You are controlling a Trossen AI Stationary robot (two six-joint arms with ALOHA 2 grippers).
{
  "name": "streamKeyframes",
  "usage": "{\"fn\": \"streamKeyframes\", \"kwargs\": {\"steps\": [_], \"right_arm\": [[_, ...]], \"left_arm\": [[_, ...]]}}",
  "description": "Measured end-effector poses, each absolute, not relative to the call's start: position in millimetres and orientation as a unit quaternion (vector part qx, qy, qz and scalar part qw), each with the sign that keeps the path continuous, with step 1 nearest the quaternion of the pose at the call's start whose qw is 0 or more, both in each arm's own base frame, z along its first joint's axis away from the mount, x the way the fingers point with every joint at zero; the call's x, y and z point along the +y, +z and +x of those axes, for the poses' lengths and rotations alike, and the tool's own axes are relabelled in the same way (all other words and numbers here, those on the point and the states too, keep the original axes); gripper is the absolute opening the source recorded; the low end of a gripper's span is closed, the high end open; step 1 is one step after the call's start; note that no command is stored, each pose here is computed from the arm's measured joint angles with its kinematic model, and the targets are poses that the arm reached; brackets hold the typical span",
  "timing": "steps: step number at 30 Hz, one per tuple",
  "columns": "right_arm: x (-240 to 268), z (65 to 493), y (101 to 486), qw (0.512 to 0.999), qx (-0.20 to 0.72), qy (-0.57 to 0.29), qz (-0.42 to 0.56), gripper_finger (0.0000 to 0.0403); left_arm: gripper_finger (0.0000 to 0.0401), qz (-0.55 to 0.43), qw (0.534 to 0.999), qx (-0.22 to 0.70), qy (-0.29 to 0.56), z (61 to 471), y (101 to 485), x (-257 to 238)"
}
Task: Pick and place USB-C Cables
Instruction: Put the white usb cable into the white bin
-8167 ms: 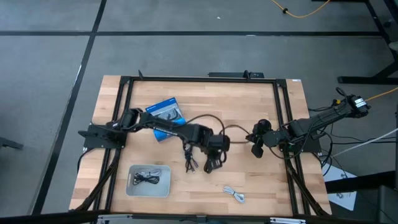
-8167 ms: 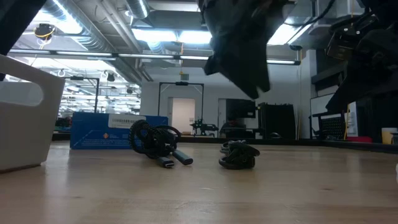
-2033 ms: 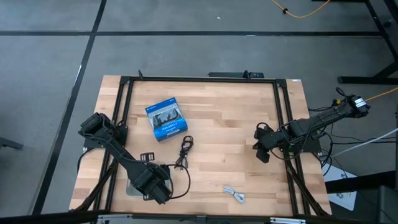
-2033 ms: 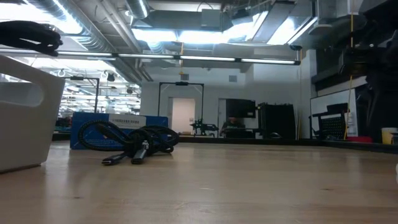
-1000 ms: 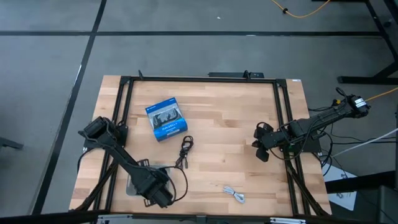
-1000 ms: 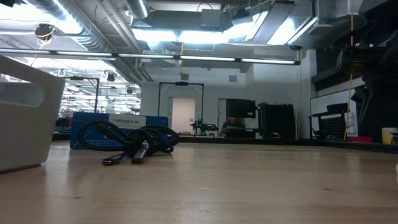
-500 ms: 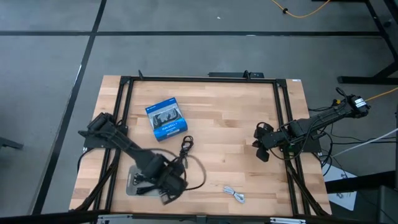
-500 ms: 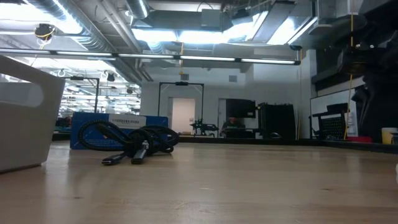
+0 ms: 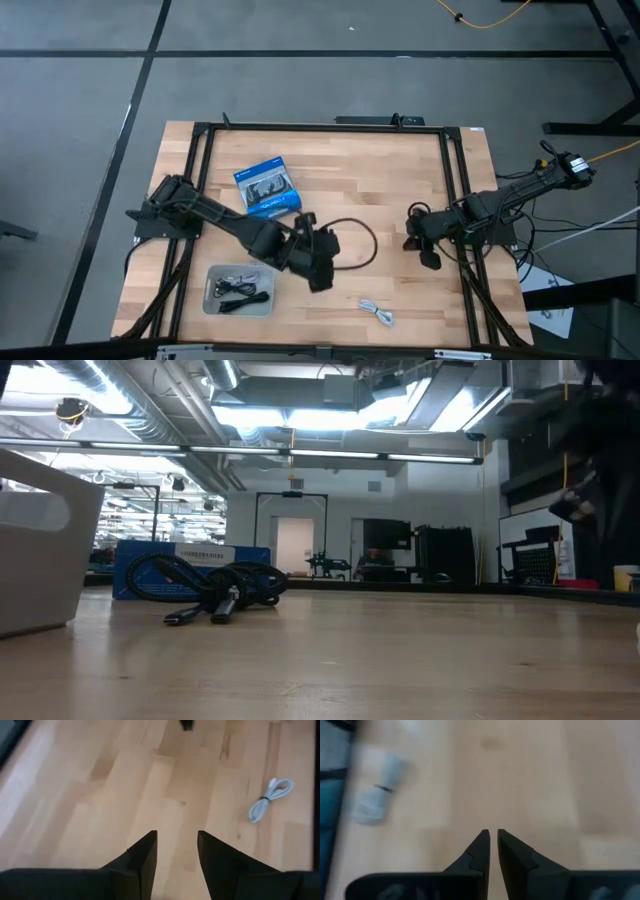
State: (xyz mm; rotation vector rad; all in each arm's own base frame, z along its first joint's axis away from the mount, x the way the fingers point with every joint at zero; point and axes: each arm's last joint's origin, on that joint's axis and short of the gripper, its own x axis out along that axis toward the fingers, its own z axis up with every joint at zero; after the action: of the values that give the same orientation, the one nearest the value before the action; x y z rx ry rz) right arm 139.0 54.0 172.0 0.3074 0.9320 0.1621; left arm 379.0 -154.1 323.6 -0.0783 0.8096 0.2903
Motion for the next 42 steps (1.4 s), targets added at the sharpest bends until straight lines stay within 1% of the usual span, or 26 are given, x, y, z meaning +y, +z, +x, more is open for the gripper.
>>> {"fn": "streamKeyframes", "kwargs": {"steps": [3,7,10,16,22,24,27,30,34,37,39,42], "right_arm": [[60.5,148.2,181.3,0.895,0.392,0.132,0.165,0.0041],[75.0,157.0,187.3,0.905,0.345,0.164,0.186,0.0041],[89.7,160.8,183.1,0.904,0.342,0.175,0.189,0.0041],[123.4,162.1,166.2,0.882,0.371,0.207,0.204,0.0041],[161.0,158.7,163.9,0.87,0.327,0.294,0.224,0.0041],[171.7,156.2,161.5,0.866,0.318,0.308,0.231,0.0041],[184.5,154.5,151.5,0.868,0.331,0.29,0.228,0.0041],[201.2,163.1,144.8,0.866,0.352,0.28,0.217,0.0041],[226.3,183.2,140.2,0.869,0.377,0.277,0.161,0.0041],[237.8,193.0,134.8,0.86,0.429,0.253,0.112,0.0041],[242.5,198.0,130.2,0.853,0.456,0.237,0.094,0.0041],[246.8,202.4,128.3,0.851,0.462,0.234,0.088,0.0041]], "left_arm": [[0.0133,-0.013,0.908,0.396,0.137,382.1,323.9,-145.9],[0.0133,-0.001,0.906,0.399,0.141,385.7,323.9,-136.3],[0.0133,-0.003,0.905,0.399,0.147,387.5,323.9,-130.7],[0.0133,-0.006,0.904,0.4,0.153,388.6,323.7,-126.7],[0.0133,-0.006,0.904,0.4,0.15,387.9,323.7,-129.1],[0.0133,-0.005,0.904,0.4,0.149,387.8,323.7,-129.2],[0.0133,-0.005,0.904,0.4,0.149,387.9,323.7,-129.1],[0.0133,-0.006,0.904,0.4,0.151,388.3,323.7,-127.9],[0.0133,-0.004,0.904,0.397,0.155,388.4,323.9,-127.5],[0.0133,-0.001,0.905,0.395,0.16,388.3,324.1,-127.7],[0.0133,-0.001,0.905,0.394,0.16,388.3,324.1,-127.8],[0.0133,-0.001,0.905,0.394,0.16,388.4,324.2,-127.7]]}}
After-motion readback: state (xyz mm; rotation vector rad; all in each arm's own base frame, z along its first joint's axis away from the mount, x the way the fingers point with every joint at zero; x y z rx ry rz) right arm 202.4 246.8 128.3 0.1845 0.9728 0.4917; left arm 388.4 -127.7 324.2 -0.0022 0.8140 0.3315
